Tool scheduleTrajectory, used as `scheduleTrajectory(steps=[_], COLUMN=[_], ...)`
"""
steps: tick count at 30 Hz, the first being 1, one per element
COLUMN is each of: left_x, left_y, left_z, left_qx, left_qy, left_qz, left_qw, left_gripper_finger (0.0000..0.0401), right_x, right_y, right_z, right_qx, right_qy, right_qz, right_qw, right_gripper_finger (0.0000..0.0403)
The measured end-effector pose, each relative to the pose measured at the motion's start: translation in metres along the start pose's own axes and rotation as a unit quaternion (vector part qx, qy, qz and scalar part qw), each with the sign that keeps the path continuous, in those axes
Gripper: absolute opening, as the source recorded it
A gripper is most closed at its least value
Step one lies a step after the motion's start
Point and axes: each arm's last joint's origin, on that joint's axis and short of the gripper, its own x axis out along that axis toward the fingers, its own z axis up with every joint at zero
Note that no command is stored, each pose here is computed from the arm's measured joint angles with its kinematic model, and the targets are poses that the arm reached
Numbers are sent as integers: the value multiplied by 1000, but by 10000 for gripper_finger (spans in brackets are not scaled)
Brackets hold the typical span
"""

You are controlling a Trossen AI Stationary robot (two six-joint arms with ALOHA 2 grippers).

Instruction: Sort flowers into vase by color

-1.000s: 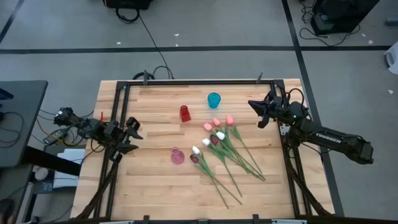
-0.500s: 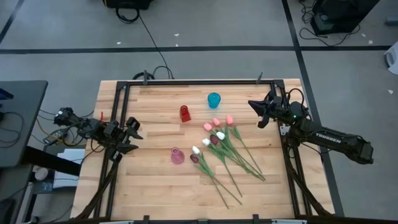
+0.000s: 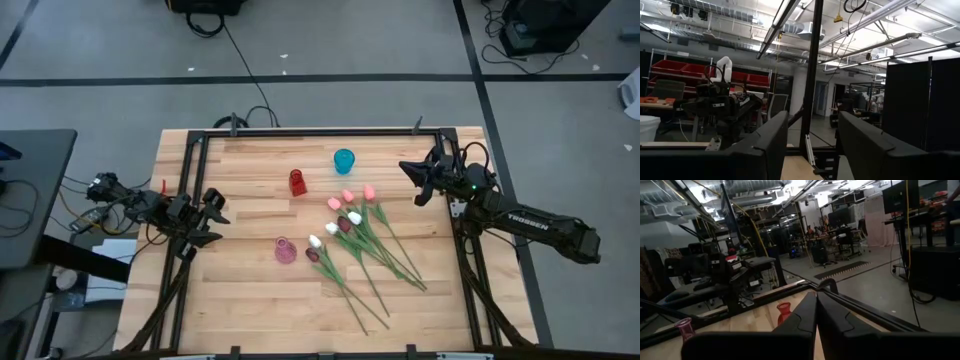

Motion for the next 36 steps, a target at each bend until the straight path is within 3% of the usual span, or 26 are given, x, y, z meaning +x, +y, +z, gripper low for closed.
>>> scheduleTrajectory(steps=[20,30,36], left_x=[0,0,0], left_y=[0,0,-1], left_z=[0,0,1], left_qx=[0,26,-10], left_qy=[0,0,-4], left_qz=[0,0,-9], left_qw=[1000,1000,1000], left_gripper_finger=[182,182,182], right_x=[0,0,0], right_y=[0,0,0], right_z=[0,0,0], right_qx=[0,0,0], right_qy=[0,0,0], right_qz=[0,0,0], right_qw=[1000,1000,1000], right_gripper_finger=[23,23,23])
